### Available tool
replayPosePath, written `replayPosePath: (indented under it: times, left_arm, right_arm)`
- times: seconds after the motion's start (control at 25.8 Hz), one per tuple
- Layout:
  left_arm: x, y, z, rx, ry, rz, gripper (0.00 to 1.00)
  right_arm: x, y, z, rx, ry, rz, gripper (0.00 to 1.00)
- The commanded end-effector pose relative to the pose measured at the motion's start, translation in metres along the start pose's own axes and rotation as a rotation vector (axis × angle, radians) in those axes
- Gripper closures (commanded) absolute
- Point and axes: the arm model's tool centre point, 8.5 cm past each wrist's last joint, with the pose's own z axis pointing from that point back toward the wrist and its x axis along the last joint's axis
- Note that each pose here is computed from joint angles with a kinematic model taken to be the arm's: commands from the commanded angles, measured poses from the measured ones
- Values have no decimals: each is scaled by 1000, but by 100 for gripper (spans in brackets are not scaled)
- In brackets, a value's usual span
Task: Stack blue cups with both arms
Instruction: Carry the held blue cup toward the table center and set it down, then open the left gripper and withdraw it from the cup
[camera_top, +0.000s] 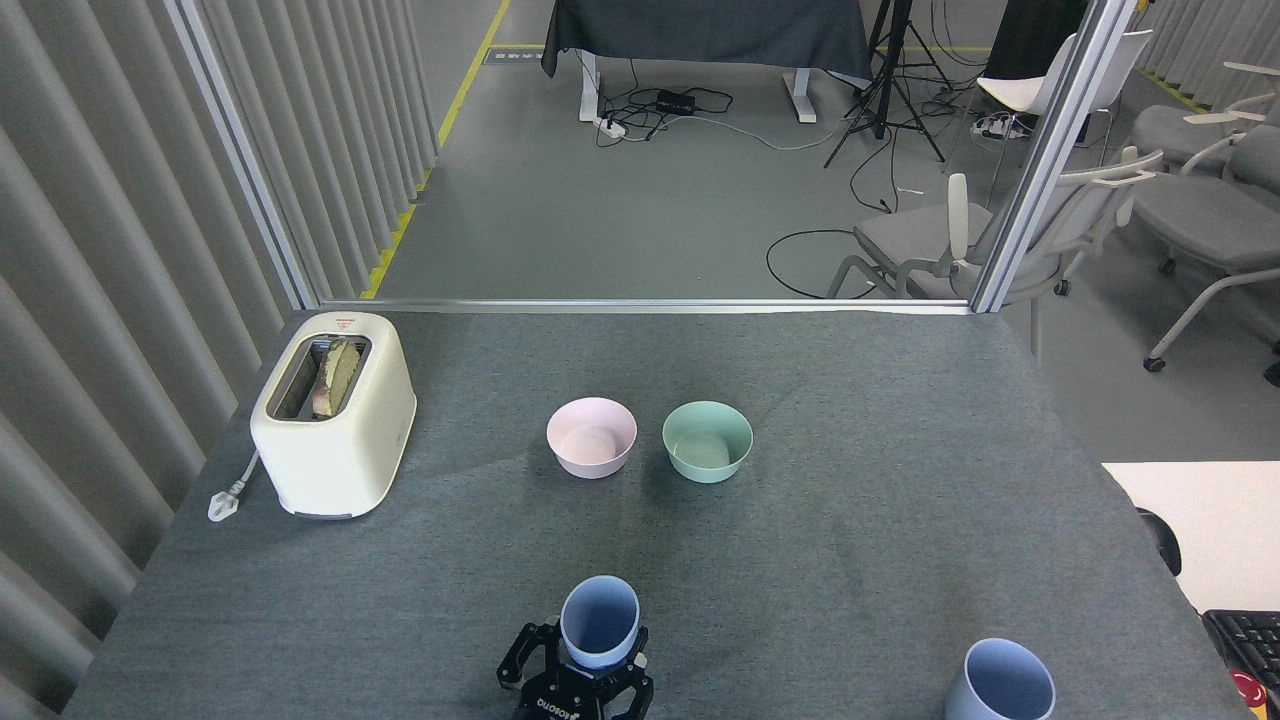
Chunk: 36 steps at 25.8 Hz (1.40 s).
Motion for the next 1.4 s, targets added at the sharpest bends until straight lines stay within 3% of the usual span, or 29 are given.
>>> replayPosePath:
  times: [0.0, 0.04, 0.16, 0.19, 0.54, 0.81, 0.97, 1.09, 1.24, 1.36]
  left_arm:
    - [-2, -1, 0, -4, 1, -6, 39]
    - [-2, -1, 0, -4, 1, -6, 38]
    - [-1, -2, 1, -3, 11, 1, 4]
    - [0, -2, 2, -2, 11, 7, 0]
    - [8, -12, 36, -28, 20, 33, 0]
    - [-26, -10, 105, -49, 85, -25, 0]
    - [-54, 5, 150, -50, 173, -63, 0]
    - [-69, 14, 180, -57, 234, -83, 0]
    - [-81, 23, 204, -55, 286, -56, 0]
    - [-85, 23, 207, -45, 322, -22, 0]
  right_arm:
    - [0, 0, 0, 0, 0, 0, 0]
    - [0, 0, 0, 0, -1, -1, 0]
    - [0, 0, 0, -2, 0, -2, 0]
    - [0, 0, 0, -2, 1, -1, 0]
    - [0, 0, 0, -3, 0, -2, 0]
    - [0, 0, 1, -2, 2, -2, 0]
    - [-6, 2, 3, 5, 9, -1, 0]
    - [-12, 16, 5, 69, 17, -21, 0]
    - [-14, 28, -31, 143, 18, -25, 0]
    - [-16, 27, -40, 143, 36, -25, 0]
